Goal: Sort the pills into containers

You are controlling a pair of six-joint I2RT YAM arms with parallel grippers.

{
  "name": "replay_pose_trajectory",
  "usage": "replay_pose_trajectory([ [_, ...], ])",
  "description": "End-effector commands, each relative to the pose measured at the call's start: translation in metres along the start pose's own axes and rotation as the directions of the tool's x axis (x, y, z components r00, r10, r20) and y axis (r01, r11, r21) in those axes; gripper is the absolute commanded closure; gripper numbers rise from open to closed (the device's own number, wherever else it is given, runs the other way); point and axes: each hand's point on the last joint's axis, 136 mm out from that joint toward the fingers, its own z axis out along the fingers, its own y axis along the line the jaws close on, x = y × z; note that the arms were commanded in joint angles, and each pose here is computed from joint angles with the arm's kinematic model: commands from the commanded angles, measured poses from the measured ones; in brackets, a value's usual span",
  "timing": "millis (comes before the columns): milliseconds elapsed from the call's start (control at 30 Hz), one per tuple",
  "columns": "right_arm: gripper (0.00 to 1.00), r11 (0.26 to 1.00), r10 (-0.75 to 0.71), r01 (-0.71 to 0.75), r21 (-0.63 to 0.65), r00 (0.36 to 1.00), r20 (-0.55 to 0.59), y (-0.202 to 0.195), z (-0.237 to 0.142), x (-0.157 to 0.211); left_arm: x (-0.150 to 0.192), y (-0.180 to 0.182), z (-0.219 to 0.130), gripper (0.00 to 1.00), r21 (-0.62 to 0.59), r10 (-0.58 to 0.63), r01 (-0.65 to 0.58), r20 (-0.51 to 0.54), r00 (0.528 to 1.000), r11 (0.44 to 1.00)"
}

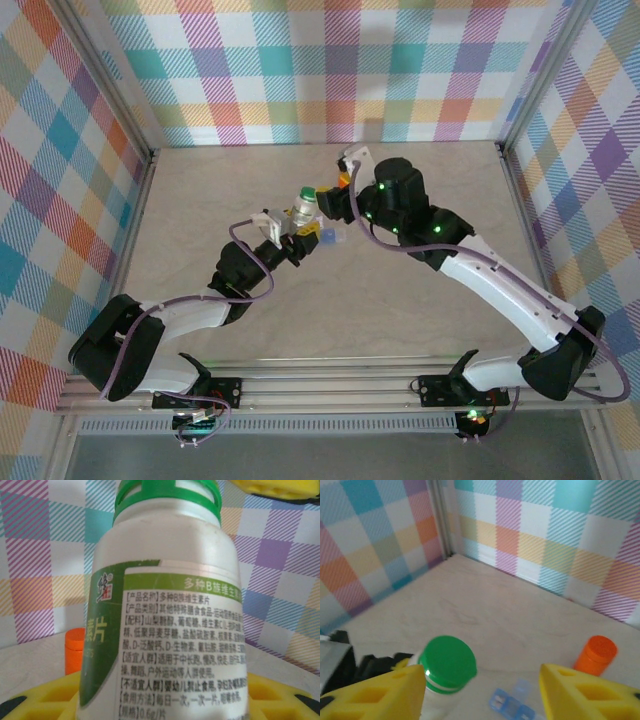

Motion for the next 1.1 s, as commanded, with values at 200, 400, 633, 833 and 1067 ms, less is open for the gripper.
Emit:
replay_pose_trajectory([
  [200,0.30,0.885,0.420,-0.439,-0.154,0.896,-0.142,0.028,0.030,0.004,-0.032,-0.019,0.005,1.00,0.107,-0.004,-0.008,0.106,0.994,0.994],
  [400,0.34,0.848,0.471,-0.501,-0.173,0.862,-0.188,0.034,0.048,0.014,-0.031,-0.019,0.005,1.00,0.110,-0.008,-0.004,0.106,0.994,0.994],
  [633,0.46,0.816,0.499,-0.514,-0.265,0.857,-0.126,0.041,0.051,0.007,-0.032,-0.024,0.006,1.00,0.139,-0.011,-0.005,0.109,0.994,0.990],
  [833,0.72,0.844,0.469,-0.474,-0.252,0.879,-0.084,0.035,0.050,0.007,-0.029,-0.030,0.008,1.00,0.171,-0.017,0.000,0.098,0.995,0.985],
  [1067,1.00,0.907,0.387,-0.381,-0.181,0.922,-0.006,0.018,0.044,0.014,-0.027,-0.032,0.009,1.00,0.185,-0.019,0.003,0.084,0.996,0.983],
])
